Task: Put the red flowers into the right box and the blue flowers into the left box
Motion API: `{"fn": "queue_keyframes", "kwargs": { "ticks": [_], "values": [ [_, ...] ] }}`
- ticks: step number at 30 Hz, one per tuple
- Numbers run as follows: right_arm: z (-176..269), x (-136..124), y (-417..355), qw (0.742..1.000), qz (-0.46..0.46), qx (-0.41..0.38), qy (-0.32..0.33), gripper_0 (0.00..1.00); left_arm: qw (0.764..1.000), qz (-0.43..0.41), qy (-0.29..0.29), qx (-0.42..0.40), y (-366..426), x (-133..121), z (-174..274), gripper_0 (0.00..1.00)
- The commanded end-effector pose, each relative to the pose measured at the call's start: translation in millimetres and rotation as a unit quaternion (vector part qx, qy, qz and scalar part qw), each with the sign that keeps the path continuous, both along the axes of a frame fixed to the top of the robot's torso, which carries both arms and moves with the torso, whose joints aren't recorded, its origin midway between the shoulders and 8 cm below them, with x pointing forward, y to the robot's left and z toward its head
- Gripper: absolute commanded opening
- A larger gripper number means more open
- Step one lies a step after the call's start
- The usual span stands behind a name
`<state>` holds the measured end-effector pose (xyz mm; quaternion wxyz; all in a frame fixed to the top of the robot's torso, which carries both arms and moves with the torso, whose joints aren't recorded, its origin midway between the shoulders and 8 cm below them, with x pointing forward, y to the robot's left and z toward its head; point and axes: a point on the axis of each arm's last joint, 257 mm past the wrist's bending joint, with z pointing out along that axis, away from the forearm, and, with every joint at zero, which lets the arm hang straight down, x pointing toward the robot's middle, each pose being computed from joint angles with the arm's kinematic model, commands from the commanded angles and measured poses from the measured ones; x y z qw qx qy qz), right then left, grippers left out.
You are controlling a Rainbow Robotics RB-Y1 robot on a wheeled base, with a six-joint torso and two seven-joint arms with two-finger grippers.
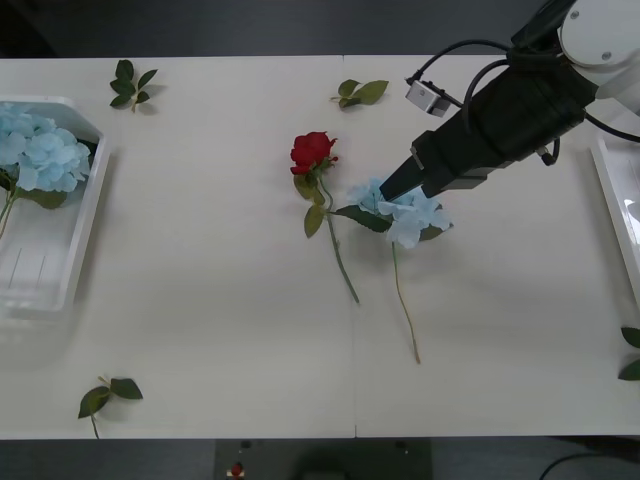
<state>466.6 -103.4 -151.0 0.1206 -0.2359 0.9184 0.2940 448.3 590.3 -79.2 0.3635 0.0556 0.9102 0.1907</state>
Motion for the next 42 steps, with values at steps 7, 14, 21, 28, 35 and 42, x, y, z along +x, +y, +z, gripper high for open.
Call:
{"fn": "queue_keyframes", "kwargs": {
  "ticks": [7,14,21,28,35,42],
  "values": [
    [-33.4,-24.5,-27.3,0.993,-0.087,-0.061,-0.043,1.0,0.997,0.062,0.053,0.007,31.1,-10.2,-25.6,0.0],
    [-54.0,-15.5,-37.9,0.986,-0.121,-0.071,-0.088,1.0,0.995,0.068,0.07,0.012,32.2,-12.3,-34.7,0.04],
    [-76.2,-10.2,-41.2,0.982,-0.128,-0.077,-0.118,1.0,0.995,0.054,0.081,-0.002,20.6,-13.4,-39.7,1.0],
    [-94.7,-6.3,-34.0,0.978,-0.131,-0.081,-0.138,1.0,0.993,-0.013,0.111,-0.029,-25.3,-18.0,-40.9,1.0],
    [-105.5,-0.4,-19.4,0.975,-0.131,-0.084,-0.158,1.0,0.987,-0.105,0.111,-0.046,-69.5,-10.6,-38.8,1.0],
    [-116.5,4.9,-8.4,0.973,-0.134,-0.086,-0.167,1.0,0.97,-0.211,0.094,-0.077,-122.3,0.5,-38.1,1.0]
  ]
}}
